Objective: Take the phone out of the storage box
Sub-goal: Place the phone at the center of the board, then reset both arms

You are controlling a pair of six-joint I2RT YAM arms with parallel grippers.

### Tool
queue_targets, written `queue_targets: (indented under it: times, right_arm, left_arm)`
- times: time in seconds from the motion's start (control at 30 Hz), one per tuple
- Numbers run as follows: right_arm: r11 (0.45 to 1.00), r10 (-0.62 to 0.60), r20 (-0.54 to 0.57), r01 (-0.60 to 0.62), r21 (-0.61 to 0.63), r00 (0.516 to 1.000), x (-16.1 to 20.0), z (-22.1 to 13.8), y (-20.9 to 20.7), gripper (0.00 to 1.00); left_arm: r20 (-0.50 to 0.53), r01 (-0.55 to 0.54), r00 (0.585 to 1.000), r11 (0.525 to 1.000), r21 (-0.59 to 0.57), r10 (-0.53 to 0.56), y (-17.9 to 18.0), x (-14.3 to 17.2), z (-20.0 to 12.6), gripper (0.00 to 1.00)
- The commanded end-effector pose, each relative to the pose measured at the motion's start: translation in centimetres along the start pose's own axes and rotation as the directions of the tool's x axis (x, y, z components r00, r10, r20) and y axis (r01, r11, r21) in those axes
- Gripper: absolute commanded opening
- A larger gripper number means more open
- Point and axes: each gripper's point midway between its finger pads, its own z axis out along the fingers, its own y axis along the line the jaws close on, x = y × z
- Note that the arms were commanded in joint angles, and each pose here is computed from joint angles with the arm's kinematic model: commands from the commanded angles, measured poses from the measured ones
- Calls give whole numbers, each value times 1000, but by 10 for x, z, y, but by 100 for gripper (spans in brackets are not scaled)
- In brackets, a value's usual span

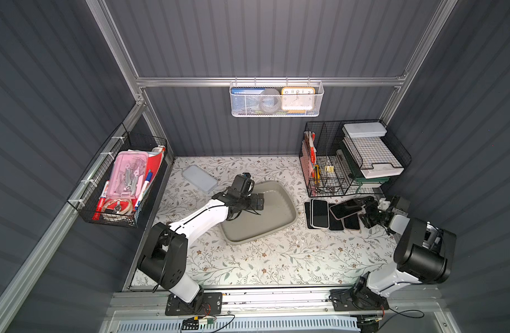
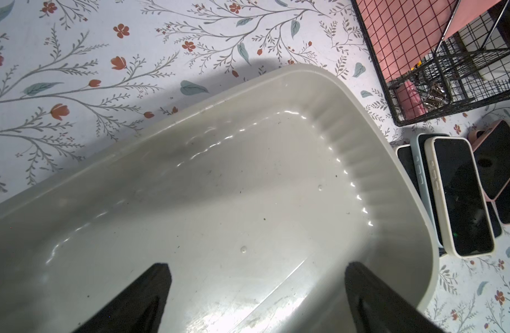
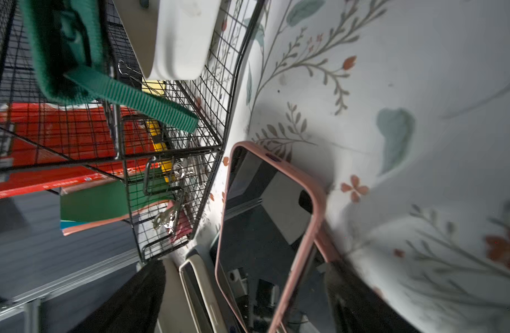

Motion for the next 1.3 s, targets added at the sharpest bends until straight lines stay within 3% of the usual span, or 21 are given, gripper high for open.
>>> queue_targets:
  times: [0.0, 0.13, 0.27, 0.43, 0.6, 0.67, 0.87, 0.97, 1.27]
  right_arm:
    - [983, -60, 29, 54, 176, 998, -1, -20, -20, 95]
    - [959, -156, 78, 133, 251, 985, -1, -43, -16, 99]
    - [885, -378, 118, 321, 336, 918, 6, -61, 8, 99]
    - [767, -637, 196, 585, 265, 746, 24, -67, 68, 99]
    - [653, -749, 292, 738, 171, 595, 44, -62, 99, 99]
    - [612, -772, 324, 777, 145, 547, 51, -57, 106, 99]
    - [510, -830, 314, 856, 91, 461, 69, -42, 113, 99]
    - [492, -835, 335, 866, 96, 437, 70, -39, 112, 99]
    - [496, -832, 336, 863, 95, 442, 70, -28, 105, 99]
  left_arm:
    - [42, -12, 999, 1000, 0, 12, -3, -15, -15, 99]
    - [85, -14, 996, 999, -32, 16, 1, -25, -20, 99]
    - [180, -21, 983, 995, -101, 39, 11, -44, -34, 99]
    - [373, 24, 924, 962, -271, 82, 41, -73, -72, 99]
    - [541, 34, 809, 901, -432, 229, 73, -82, -108, 99]
    - [583, 80, 777, 883, -463, 235, 90, -81, -118, 99]
    - [610, 244, 775, 811, -533, 168, 173, -61, -116, 99]
    - [612, 298, 780, 783, -546, 130, 204, -48, -105, 99]
    - [626, 267, 759, 792, -549, 178, 229, -48, -82, 99]
